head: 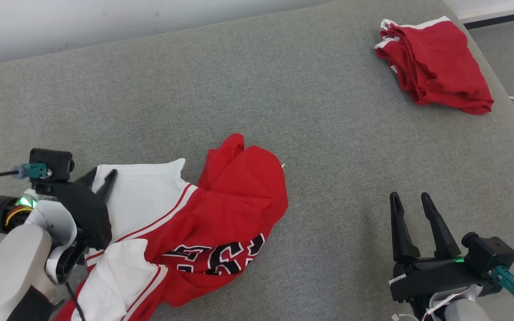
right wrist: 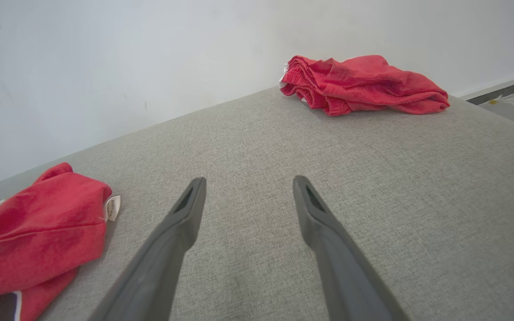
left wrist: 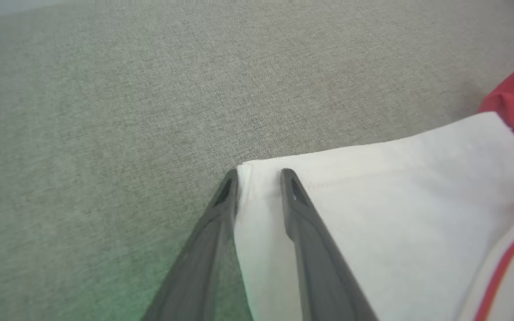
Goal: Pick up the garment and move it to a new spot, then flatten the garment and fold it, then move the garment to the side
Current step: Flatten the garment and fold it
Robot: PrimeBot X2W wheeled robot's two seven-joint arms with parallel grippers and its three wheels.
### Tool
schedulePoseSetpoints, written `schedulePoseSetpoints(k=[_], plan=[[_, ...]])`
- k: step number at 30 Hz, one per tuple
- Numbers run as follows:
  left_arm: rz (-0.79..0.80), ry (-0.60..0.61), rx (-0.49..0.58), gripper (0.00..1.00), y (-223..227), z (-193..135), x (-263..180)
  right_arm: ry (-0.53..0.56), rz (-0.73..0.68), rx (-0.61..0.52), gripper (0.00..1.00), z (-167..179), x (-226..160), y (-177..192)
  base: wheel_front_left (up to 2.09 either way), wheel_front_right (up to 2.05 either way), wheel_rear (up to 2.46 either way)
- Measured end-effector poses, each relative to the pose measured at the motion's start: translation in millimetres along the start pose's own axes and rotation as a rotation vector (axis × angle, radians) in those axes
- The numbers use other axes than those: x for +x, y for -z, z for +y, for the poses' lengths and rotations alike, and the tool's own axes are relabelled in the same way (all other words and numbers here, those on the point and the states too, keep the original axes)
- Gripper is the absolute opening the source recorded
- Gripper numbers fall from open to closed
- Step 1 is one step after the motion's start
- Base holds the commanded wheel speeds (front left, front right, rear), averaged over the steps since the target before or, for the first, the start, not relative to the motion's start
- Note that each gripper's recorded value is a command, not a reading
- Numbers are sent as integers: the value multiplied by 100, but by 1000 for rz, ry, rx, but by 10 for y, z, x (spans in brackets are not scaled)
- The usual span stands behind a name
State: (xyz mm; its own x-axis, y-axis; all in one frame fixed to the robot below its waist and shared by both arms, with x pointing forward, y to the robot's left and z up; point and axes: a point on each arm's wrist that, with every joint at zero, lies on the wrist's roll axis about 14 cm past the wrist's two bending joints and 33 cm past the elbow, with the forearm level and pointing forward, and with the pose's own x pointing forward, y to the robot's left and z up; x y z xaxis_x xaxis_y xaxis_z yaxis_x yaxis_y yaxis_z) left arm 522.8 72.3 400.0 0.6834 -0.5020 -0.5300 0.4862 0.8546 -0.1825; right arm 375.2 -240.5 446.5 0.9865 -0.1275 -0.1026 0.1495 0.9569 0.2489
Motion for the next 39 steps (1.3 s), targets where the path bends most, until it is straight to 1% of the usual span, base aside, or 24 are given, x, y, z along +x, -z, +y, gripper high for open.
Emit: schedulePoseSetpoints(k=[4, 8, 11, 17, 20, 25, 30, 32, 35, 37, 39], plan=[[8, 14, 5, 0, -7, -36, 64, 5, -1, -2, 100, -17, 15, -4, 0, 0, 0], [-71, 2, 38, 0, -244, 37, 101, 16, 3, -3, 100, -51, 18, 8, 0, 0, 0], [-181, -23, 109, 0, -628, 123, 75, 19, 1, -3, 100, -63, 21, 1, 0, 0, 0], [-446, -31, 237, 0, -1581, 44, -62, 25, -18, -10, 100, -91, 20, -66, 0, 0, 0], [-560, -29, 297, 0, -2015, -51, -176, 31, -29, -10, 100, -114, 9, -105, 0, 0, 0], [-713, -22, 382, 0, -2597, -240, -424, 42, -46, -16, 100, -150, -16, -161, 0, 0, 0], [-860, -7, 426, 0, -3050, -445, -770, 44, -52, -14, 100, -147, -57, -175, 0, 0, 0], [-898, 3, 427, 0, -3132, -511, -886, 35, -53, -11, 100, -111, -56, -171, 0, 0, 0], [-933, 13, 433, 0, -3132, -577, -1030, 18, -51, -6, 100, -52, -58, -157, 0, 0, 0], [-921, 14, 426, 0, -2968, -564, -1055, 8, -37, -3, 100, -18, -84, -107, 0, 0, 0], [-902, 9, 392, 0, -2741, -525, -1072, -2, -32, -1, 100, 12, -96, -88, 0, 0, 0]])
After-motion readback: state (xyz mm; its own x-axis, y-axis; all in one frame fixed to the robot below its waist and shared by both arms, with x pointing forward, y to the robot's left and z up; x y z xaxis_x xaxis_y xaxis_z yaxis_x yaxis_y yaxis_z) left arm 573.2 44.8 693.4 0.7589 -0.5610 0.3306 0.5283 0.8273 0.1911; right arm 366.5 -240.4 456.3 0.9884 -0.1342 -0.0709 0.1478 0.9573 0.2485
